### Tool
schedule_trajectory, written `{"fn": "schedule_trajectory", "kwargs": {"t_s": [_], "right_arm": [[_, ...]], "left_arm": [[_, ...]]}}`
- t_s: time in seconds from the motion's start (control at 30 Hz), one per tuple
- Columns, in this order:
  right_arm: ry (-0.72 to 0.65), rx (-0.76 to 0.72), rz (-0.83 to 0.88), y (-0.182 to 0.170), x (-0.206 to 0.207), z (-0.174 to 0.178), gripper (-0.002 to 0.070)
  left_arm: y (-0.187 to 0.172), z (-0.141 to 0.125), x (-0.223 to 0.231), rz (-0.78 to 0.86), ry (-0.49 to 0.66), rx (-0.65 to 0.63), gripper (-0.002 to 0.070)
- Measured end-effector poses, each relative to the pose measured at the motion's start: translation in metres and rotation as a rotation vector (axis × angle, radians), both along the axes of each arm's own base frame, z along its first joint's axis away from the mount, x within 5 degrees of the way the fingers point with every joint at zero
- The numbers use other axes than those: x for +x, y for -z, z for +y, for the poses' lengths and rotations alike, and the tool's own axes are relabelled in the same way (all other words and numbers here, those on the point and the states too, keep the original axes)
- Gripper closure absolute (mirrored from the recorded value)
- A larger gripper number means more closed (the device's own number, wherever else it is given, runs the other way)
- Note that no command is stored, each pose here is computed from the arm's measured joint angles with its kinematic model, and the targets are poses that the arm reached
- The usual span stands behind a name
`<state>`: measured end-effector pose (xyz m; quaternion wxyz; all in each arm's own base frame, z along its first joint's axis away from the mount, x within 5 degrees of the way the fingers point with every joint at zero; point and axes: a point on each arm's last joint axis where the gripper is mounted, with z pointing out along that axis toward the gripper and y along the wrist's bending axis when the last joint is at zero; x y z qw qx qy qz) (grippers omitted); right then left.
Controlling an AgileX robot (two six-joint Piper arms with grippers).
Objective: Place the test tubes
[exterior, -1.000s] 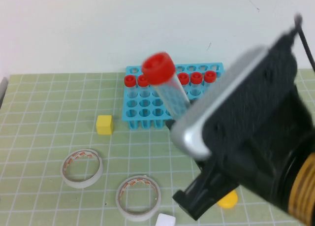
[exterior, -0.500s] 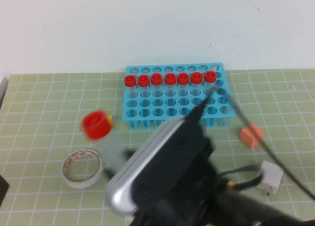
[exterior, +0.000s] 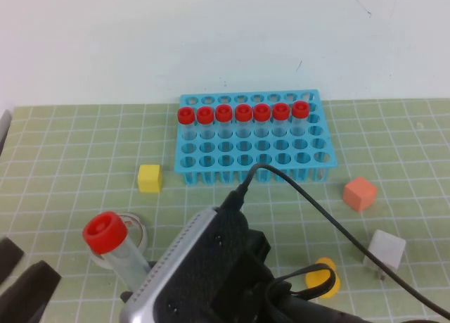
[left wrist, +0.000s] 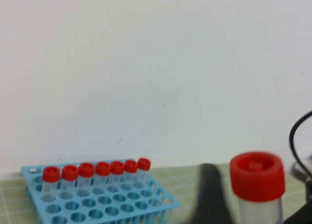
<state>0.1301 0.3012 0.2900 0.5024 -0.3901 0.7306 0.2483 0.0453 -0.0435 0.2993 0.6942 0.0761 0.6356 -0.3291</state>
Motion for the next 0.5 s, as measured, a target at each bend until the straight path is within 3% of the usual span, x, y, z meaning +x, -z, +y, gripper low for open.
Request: {"fn": "schedule_trajectory", "kwargs": {"t_s": [0.07, 0.13, 0.5], "right_arm": [[0.001, -0.003, 0.003, 0.001, 0.000, 0.001, 0.0444], [-0.004, -0.005, 0.004, 0.002, 0.000, 0.002, 0.0444], [-0.125, -0.009, -0.066, -0.013, 0.000, 0.025, 0.0444]], "left_arm": [[-0.001, 0.000, 0.000, -0.004, 0.003, -0.016, 0.0218], [-0.001, 0.000, -0.001, -0.005, 0.010, -0.023, 0.0165], [-0.002, -0.001, -0.001, -0.007, 0.026, -0.026, 0.0134]]}}
